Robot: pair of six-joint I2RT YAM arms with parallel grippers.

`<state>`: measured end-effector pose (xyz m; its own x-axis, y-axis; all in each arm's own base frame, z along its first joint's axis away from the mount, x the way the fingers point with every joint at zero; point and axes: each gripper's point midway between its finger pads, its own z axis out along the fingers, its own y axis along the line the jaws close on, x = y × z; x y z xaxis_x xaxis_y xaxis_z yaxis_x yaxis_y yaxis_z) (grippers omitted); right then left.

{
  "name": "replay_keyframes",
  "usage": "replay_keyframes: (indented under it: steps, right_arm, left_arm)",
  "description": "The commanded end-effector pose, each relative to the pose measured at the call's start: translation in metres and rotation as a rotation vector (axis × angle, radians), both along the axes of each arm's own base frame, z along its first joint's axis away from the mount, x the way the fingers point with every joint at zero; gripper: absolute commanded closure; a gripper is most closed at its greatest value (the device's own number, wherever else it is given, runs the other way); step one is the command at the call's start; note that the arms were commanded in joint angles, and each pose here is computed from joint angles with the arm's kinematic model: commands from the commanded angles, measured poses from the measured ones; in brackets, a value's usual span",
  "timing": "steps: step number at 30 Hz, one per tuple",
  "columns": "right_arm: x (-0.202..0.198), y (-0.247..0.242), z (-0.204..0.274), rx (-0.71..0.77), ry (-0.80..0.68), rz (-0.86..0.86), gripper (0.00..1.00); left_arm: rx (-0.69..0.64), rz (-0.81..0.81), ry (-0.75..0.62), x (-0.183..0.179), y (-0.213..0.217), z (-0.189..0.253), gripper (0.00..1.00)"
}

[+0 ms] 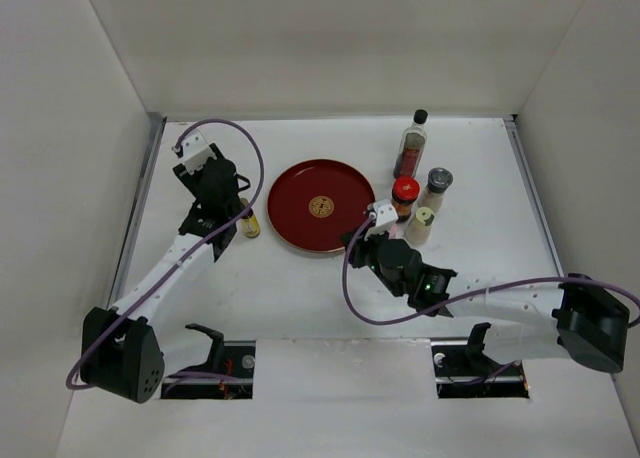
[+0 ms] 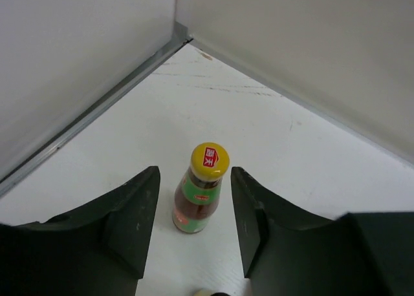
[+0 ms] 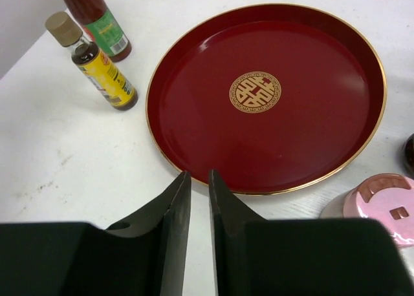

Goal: Organize the condiment bottles

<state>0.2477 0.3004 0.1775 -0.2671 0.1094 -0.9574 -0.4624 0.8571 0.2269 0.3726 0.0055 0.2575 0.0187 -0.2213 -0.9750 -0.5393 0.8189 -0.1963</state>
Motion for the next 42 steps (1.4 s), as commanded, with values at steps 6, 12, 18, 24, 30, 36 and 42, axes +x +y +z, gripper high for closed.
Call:
replay_keyframes:
  steps: [6,12,18,24,30,36,42]
  right_arm:
    - [0.003,0.007,0.009,0.061,-0.015,0.019,0.41]
    - [0.001,0.014,0.006,0.064,-0.007,0.044,0.36]
    - [0.002,0.016,0.000,0.055,0.001,0.050,0.36]
    - [0.006,0.012,-0.002,0.049,0.003,0.036,0.35]
    - [0.007,0.012,-0.003,0.050,0.003,0.033,0.34]
    - [0.007,0.013,-0.004,0.048,0.006,0.034,0.33]
    - [0.007,0.012,-0.003,0.052,0.003,0.033,0.33]
  left_arm:
    - [0.012,-0.001,-0.064,0.024,0.008,0.034,0.37]
    - [0.032,-0.034,0.043,0.047,0.006,0.009,0.32]
    - [0.032,0.003,0.092,0.069,0.021,-0.012,0.41]
    - [0.031,0.016,0.119,0.083,0.025,-0.027,0.42]
    - [0.013,-0.011,0.147,0.091,0.026,-0.047,0.48]
    - [-0.009,-0.033,0.151,0.100,0.023,-0.054,0.65]
    - [-0.017,-0.008,0.081,0.090,0.028,-0.032,0.79]
